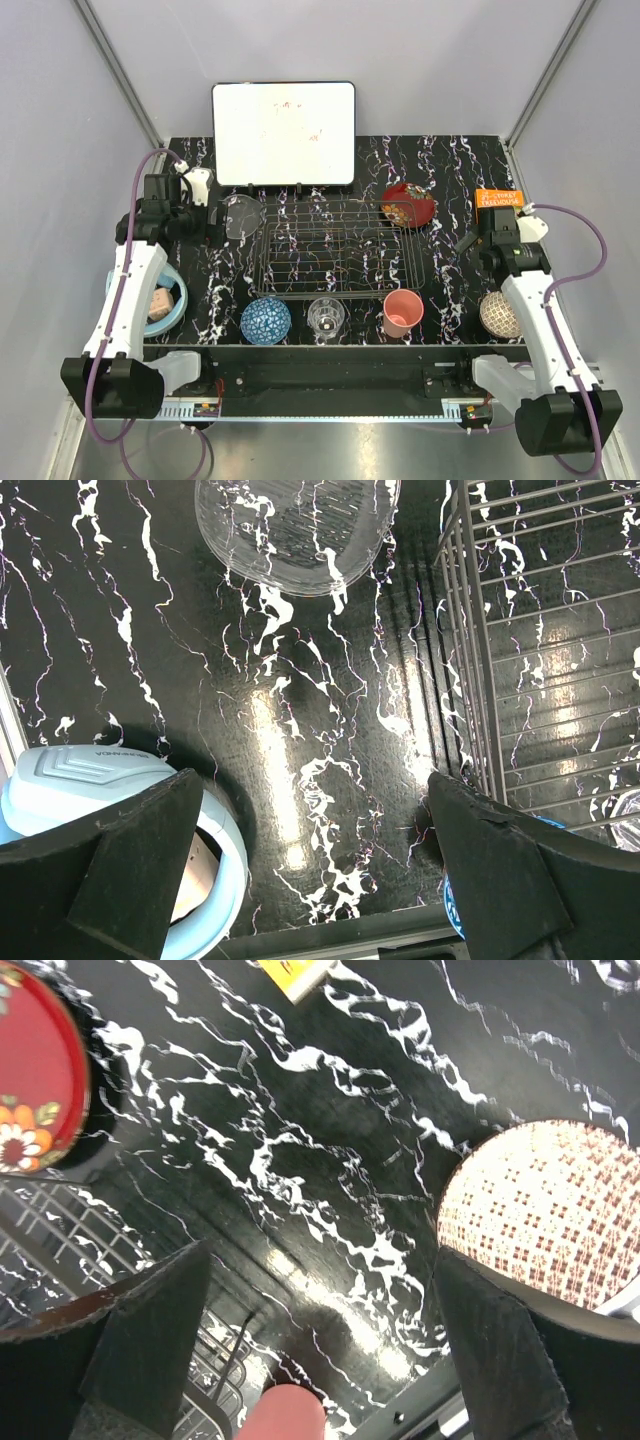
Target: Load the mixed dishes into the dish rack
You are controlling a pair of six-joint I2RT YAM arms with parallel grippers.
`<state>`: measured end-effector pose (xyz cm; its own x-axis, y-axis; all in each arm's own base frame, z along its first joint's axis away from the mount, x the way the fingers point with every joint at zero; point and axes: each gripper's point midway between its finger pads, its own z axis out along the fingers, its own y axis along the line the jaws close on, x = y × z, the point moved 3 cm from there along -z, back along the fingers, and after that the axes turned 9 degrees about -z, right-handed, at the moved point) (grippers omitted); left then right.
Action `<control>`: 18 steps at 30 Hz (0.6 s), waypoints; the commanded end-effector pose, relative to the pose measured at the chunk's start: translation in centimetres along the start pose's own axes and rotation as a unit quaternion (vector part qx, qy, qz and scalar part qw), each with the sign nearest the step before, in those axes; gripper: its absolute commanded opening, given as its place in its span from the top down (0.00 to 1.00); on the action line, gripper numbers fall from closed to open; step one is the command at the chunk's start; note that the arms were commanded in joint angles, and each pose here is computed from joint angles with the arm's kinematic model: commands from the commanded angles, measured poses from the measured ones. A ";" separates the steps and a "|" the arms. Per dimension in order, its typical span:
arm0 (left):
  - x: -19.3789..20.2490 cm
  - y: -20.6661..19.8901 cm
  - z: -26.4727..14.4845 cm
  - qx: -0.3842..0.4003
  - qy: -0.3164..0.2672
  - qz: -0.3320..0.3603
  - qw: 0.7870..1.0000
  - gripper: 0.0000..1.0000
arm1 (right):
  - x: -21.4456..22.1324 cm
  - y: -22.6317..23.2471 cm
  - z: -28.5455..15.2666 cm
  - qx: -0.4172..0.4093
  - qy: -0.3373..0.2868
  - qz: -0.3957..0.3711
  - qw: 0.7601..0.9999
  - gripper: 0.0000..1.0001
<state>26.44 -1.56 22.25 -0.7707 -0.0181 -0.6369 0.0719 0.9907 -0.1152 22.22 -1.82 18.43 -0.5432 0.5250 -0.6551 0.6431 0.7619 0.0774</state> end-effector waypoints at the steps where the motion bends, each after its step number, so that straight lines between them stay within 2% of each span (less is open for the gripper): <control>1: -1.0 0.0 0.0 0.002 -0.024 0.012 1.000 0.01 | 0.3 -0.4 0.2 0.031 0.017 0.034 0.999 0.00; 12: -1.0 0.3 0.9 0.006 -0.030 0.029 0.999 0.01 | 4.2 -1.3 3.6 0.118 0.089 0.068 0.987 0.00; 18: -1.0 1.8 1.6 0.000 -0.026 0.018 0.999 0.01 | 4.8 -2.0 4.3 0.156 0.096 0.079 0.980 0.00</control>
<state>27.12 -0.41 21.28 -0.7623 -0.0005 -0.6473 0.0765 0.9929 -0.0908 21.29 -1.51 12.01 -0.5585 0.6840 -0.4693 0.7918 0.6082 -0.0559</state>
